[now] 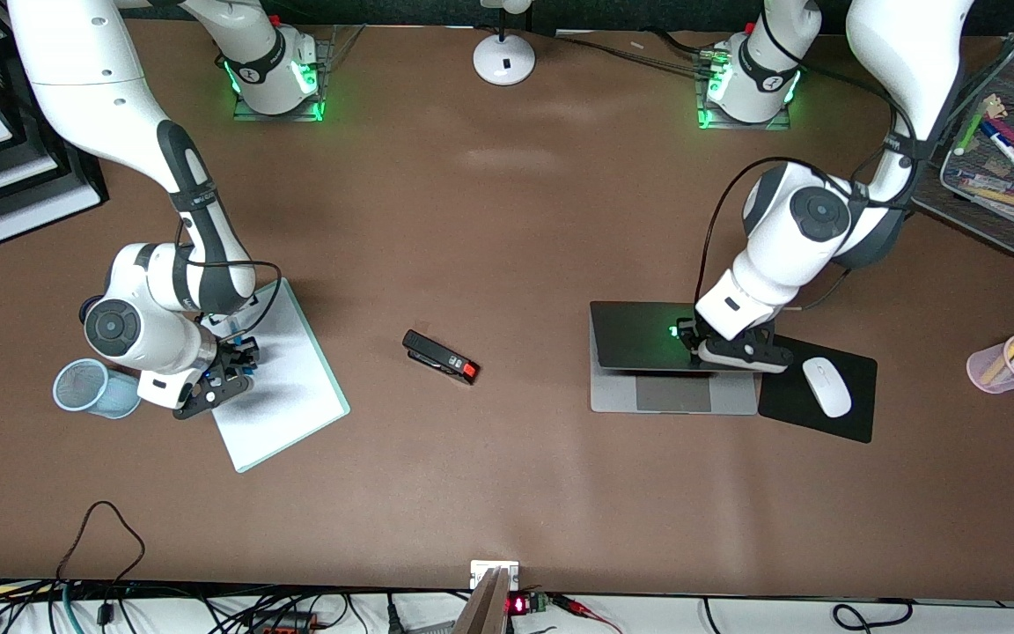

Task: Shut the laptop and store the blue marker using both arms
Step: 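Push the laptop lid down with the left gripper while the right gripper holds the marker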

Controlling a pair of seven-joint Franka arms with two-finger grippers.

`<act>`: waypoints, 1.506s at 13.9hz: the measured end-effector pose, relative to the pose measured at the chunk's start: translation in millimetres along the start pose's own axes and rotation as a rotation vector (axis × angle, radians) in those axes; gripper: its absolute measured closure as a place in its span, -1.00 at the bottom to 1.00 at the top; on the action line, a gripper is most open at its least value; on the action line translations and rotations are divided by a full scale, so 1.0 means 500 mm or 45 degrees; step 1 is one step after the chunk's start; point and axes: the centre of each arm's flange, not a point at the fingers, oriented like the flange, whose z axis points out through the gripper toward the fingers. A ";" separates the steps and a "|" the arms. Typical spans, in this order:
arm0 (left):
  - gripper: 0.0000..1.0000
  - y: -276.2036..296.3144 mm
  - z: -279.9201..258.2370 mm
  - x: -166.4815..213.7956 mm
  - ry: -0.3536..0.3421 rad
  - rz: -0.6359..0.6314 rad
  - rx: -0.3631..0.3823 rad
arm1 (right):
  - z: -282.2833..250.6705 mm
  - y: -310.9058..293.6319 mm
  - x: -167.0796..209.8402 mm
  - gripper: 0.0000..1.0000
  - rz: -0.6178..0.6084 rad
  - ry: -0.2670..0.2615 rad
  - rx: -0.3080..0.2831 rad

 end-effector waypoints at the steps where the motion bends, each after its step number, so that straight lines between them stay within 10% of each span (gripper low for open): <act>1: 0.98 0.000 0.010 0.009 0.003 0.017 0.005 | 0.000 -0.001 0.001 0.23 -0.001 0.000 0.000; 21: 0.98 -0.046 0.203 0.044 0.011 0.058 -0.015 | 0.011 -0.011 0.008 0.53 -0.013 -0.002 0.000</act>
